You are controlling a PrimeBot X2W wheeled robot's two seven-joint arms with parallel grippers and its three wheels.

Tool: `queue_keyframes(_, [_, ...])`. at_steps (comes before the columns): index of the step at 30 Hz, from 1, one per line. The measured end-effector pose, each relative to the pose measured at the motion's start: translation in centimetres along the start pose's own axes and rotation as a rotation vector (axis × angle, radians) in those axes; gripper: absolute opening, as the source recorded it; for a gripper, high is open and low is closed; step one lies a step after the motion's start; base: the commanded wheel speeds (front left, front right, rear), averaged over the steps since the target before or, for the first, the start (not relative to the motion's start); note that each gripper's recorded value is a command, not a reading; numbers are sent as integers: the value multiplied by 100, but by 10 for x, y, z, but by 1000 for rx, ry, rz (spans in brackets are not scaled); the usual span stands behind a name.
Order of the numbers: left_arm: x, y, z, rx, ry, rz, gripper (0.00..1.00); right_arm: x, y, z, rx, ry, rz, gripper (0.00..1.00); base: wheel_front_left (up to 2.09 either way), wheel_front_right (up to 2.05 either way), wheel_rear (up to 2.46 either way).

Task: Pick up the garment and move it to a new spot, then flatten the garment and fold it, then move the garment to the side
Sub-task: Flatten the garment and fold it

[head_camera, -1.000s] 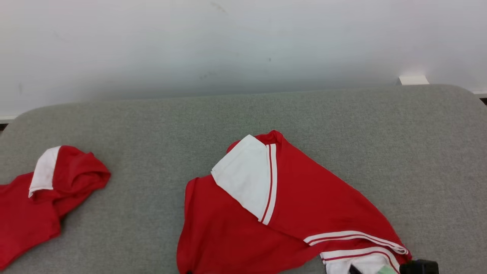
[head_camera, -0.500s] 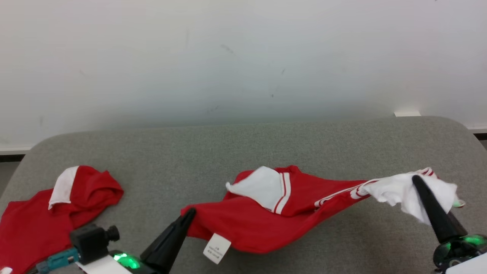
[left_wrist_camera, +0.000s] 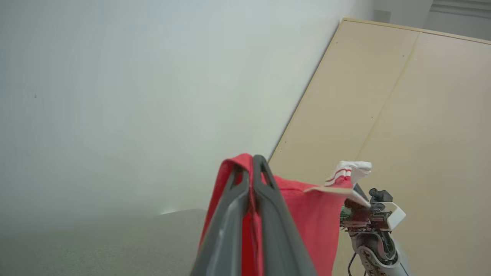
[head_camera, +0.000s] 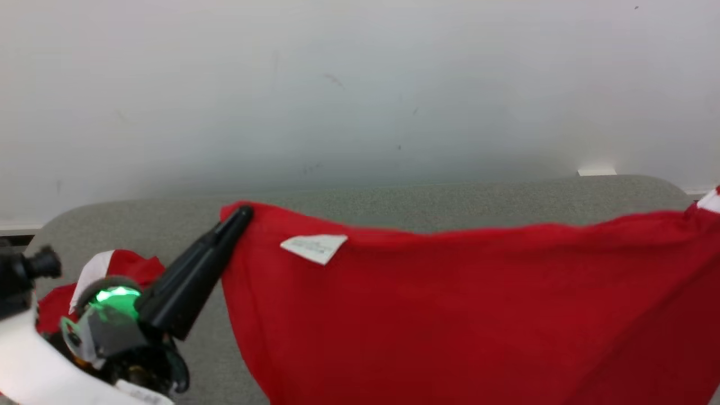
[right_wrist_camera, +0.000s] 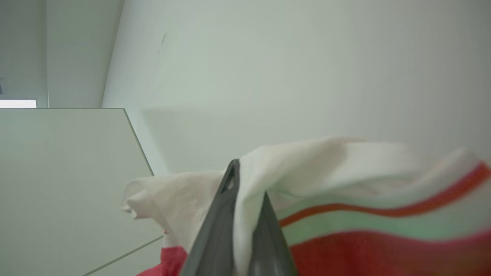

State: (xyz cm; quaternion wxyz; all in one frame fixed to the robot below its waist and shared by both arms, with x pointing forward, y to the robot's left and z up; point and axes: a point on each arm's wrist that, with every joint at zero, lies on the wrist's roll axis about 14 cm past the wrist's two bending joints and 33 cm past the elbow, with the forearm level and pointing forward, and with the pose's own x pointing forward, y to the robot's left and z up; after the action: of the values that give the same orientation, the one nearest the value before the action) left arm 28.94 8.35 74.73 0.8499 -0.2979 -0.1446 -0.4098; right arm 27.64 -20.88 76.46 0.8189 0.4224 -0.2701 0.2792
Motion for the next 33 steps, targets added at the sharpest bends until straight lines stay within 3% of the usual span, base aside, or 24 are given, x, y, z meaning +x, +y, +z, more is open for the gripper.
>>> queue_keyframes(2, [6, 8, 9, 11, 5, 26, 0, 3, -5, 8, 21, -23, -9, 0, 0, 0, 0])
queue_keyframes(6, [24, 41, 6, 16, 80, 112, 0, 10, -52, -1, 72, -13, -123, 0, 0, 0, 0])
queue_keyframes(8, [40, 75, -5, 31, 144, 190, 0, 28, -89, -23, 101, 22, -194, 0, 0, 0, 0])
queue_keyframes(12, [77, 126, 2, 105, 124, 272, 0, 75, -135, -62, 85, 66, -260, 0, 0, 0, 0])
queue_keyframes(19, [149, 213, 31, 231, -46, 375, 0, 202, -149, -102, 22, 37, -208, 0, 0, 0, 0])
queue_keyframes(23, [178, 248, 43, 313, -171, 368, 0, 245, -150, -110, -45, 40, -149, 0, 0, 0, 0])
queue_keyframes(28, [175, 303, -6, 282, -174, 388, 0, 237, -184, -168, -115, 174, -171, 0, 0, 0, 0])
queue_keyframes(33, [124, 330, -97, 283, 43, 452, 0, 156, -241, -214, -163, 351, -333, 0, 0, 0, 0])
